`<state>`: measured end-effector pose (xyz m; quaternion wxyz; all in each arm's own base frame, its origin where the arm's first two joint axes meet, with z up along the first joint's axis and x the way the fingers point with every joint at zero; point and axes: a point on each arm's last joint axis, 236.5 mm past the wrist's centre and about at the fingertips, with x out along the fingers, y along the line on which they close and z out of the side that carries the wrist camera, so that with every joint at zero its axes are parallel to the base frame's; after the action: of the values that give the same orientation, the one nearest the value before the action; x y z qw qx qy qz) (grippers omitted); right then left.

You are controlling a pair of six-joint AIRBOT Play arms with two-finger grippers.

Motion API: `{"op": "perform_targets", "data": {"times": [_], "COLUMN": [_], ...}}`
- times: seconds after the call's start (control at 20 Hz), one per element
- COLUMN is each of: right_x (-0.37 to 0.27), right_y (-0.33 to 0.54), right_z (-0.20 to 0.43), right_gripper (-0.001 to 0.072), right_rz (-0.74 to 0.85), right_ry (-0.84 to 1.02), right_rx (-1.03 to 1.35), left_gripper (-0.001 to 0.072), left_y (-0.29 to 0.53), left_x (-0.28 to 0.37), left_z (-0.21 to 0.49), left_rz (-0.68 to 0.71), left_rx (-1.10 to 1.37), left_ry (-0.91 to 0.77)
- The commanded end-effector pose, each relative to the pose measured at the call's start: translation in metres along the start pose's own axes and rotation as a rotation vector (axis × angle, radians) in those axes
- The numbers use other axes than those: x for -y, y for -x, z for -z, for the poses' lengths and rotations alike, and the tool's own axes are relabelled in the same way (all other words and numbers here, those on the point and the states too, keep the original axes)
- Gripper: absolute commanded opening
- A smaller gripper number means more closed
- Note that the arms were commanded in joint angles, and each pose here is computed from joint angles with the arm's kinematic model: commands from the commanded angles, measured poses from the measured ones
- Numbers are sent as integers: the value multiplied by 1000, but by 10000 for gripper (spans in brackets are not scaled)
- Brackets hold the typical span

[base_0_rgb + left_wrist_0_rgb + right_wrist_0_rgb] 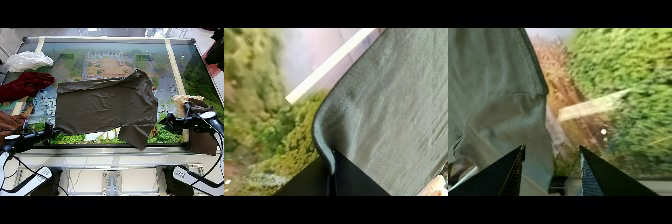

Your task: Fold the shirts.

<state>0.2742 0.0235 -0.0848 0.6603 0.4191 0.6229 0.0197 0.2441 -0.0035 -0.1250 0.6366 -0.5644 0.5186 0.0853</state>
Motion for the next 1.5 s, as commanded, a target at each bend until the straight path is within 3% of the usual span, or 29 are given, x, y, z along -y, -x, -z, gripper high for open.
{"op": "perform_targets", "data": {"times": [0.0,0.4,0.45,0.5,0.55,0.6,0.65,0.8,0.95,1.1,1.3,1.45], "right_x": [-6,-23,-25,-26,-27,-30,-40,-88,-159,-211,-262,-303], "right_y": [-34,-67,-71,-74,-76,-75,-71,-36,38,125,256,364], "right_z": [-2,-24,-24,-25,-28,-31,-32,-35,-17,30,92,134], "right_gripper": [411,408,370,253,69,20,19,18,19,19,17,17], "right_rz": [-16,-62,-71,-79,-83,-92,-121,-220,-323,-329,-221,-197], "right_ry": [-5,-46,-64,-80,-89,-92,-66,99,408,730,1087,1219], "right_rx": [-21,57,56,57,69,78,80,109,186,288,679,1094], "left_gripper": [11,11,11,11,11,10,10,10,9,9,9,8], "left_y": [0,0,0,0,0,0,2,27,85,161,270,329], "left_x": [1,1,1,1,1,1,4,48,122,194,274,311], "left_z": [0,0,0,0,0,0,-1,-8,-13,-2,45,67], "left_rz": [2,2,2,2,3,3,8,85,177,228,259,243], "left_rx": [-2,-2,-2,-2,-2,0,3,4,77,262,587,741], "left_ry": [-9,-9,-9,-9,-9,-11,-23,-260,-511,-773,-1082,-1179]}}
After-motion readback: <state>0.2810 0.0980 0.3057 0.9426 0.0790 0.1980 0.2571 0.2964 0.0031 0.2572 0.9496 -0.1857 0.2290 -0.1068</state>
